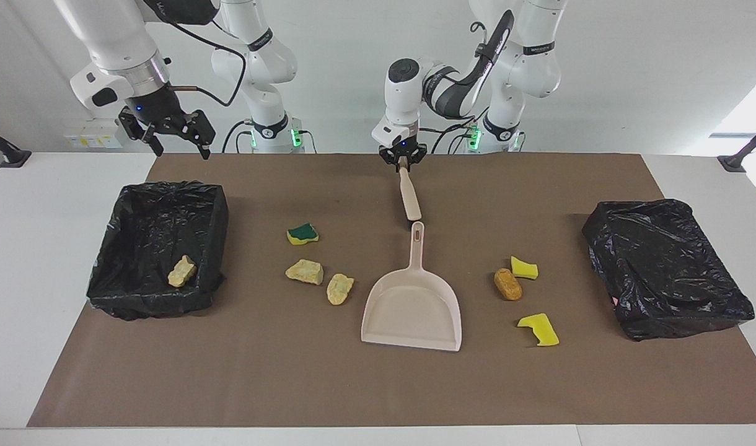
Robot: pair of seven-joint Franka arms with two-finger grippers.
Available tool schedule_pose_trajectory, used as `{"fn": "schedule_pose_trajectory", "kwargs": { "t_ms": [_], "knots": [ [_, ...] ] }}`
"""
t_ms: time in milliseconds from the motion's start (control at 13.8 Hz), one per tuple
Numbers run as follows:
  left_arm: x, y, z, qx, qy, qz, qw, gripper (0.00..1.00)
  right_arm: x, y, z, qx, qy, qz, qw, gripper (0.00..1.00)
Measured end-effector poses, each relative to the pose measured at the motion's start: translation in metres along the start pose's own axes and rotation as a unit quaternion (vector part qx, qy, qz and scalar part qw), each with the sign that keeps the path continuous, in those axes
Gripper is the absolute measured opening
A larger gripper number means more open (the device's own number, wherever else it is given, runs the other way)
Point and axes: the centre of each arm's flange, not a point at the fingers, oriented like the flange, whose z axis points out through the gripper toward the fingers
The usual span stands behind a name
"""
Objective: Sweep and dump trash in bin
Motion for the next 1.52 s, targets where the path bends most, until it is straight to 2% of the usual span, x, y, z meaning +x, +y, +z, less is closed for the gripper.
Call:
{"fn": "schedule_pose_trajectory", "kwargs": {
  "t_ms": [217, 433, 722, 939, 1228, 1516],
  "knots": [
    [-0.001, -0.004, -0.001, 0.013, -0.011, 0.01, 1.0, 0.26, 0.003, -0.009, -0.003, 0.001, 0.017, -0.008, 1.0, 1.0],
    [0.007, -0.02, -0.015, 0.034, -0.035, 0.029, 0.998, 0.26, 0.007, -0.043, -0.001, 0.003, 0.033, -0.038, 0.999, 1.0],
    [0.041, -0.07, -0.072, 0.033, -0.055, 0.05, 0.997, 0.26, 0.02, -0.105, 0.023, 0.01, 0.046, -0.03, 0.998, 1.0],
    [0.066, -0.145, -0.125, 0.017, -0.065, 0.073, 0.995, 0.26, 0.029, -0.166, 0.053, 0.02, 0.054, 0.001, 0.998, 1.0],
    [0.123, -0.262, -0.17, -0.02, -0.041, 0.103, 0.994, 0.26, 0.021, -0.262, 0.101, 0.022, 0.04, 0.028, 0.999, 1.0],
    [0.199, -0.34, -0.193, -0.022, 0.004, 0.097, 0.995, 0.26, 0.009, -0.328, 0.128, 0.036, 0.057, 0.081, 0.995, 1.0]
  ]
}}
